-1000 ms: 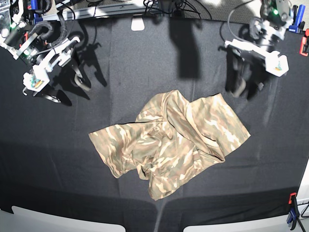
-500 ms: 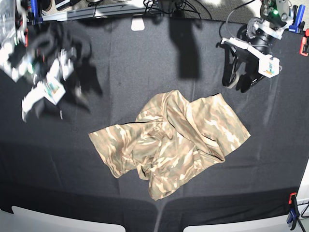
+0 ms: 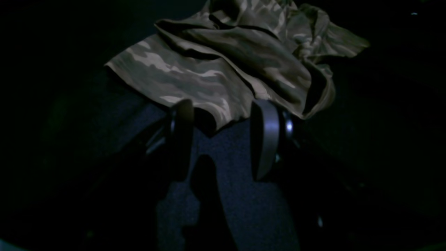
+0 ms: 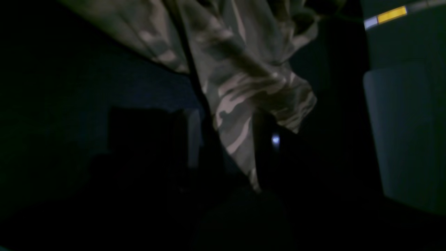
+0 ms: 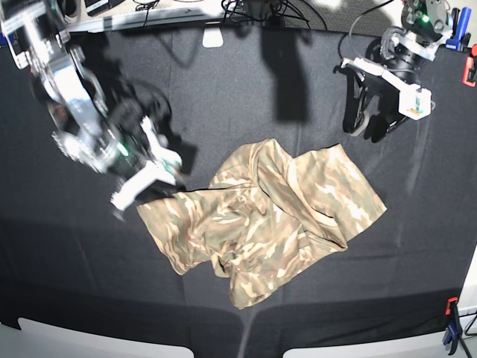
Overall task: Layout the t-shirt on the table in an organized manner, then fold the t-shirt properly
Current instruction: 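Move the right gripper down to the edge of the camouflage t-shirt, then grasp the shirt with the right gripper and drag it outward, spreading it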
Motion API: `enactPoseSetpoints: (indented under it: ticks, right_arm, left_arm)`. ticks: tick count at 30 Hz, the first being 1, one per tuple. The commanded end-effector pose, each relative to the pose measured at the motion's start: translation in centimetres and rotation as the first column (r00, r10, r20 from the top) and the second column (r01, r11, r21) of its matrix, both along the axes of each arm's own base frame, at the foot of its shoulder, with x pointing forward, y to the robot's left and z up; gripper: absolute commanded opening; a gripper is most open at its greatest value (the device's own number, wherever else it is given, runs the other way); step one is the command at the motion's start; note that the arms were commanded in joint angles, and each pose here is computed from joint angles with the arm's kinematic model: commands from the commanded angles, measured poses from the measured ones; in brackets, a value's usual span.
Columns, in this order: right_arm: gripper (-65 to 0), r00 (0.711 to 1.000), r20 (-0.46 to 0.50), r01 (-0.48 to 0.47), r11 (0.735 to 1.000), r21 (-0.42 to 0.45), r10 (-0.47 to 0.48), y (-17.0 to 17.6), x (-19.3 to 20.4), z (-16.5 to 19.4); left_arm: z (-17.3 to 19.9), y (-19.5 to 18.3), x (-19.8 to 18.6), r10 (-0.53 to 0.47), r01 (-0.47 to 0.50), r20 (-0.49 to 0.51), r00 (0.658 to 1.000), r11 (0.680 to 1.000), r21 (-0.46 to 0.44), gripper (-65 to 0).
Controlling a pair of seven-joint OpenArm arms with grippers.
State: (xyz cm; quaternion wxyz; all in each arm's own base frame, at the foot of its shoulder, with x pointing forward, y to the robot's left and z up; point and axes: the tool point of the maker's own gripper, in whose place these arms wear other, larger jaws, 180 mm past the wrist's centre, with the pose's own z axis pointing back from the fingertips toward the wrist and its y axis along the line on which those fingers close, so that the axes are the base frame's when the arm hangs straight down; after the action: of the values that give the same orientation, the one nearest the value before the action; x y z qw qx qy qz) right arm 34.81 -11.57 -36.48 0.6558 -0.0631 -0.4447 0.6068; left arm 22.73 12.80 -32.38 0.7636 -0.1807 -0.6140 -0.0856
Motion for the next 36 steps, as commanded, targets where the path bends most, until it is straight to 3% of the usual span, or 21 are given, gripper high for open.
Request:
enactPoseSetpoints:
  ticks: [1,11,25,36]
  right_arm:
    - [-41.6,0.999,0.041,-0.007,1.0,0.021,0.006,0.5,1.4,1.2]
    - [-41.6,1.0,0.01,0.002,0.993,0.114,-0.003,5.4,3.9,0.2]
    - [-41.6,1.0,0.005,0.004,0.994,0.113,-0.005,5.4,3.8,0.0]
    - [-41.6,0.997,-0.057,-0.041,0.994,0.101,0.047,5.8,2.7,-0.8]
  left_arm:
    - [1.2,0.1,0.2,0.001,-0.001,0.045,0.999,1.0,-0.021,-40.0]
    - [1.2,0.1,0.2,0.001,-0.001,0.044,0.999,1.0,-0.02,-40.0]
    - [1.2,0.1,0.2,0.001,-0.001,0.044,0.999,1.0,-0.021,-40.0]
    - [1.2,0.1,0.2,0.001,-0.001,0.045,0.999,1.0,-0.021,-40.0]
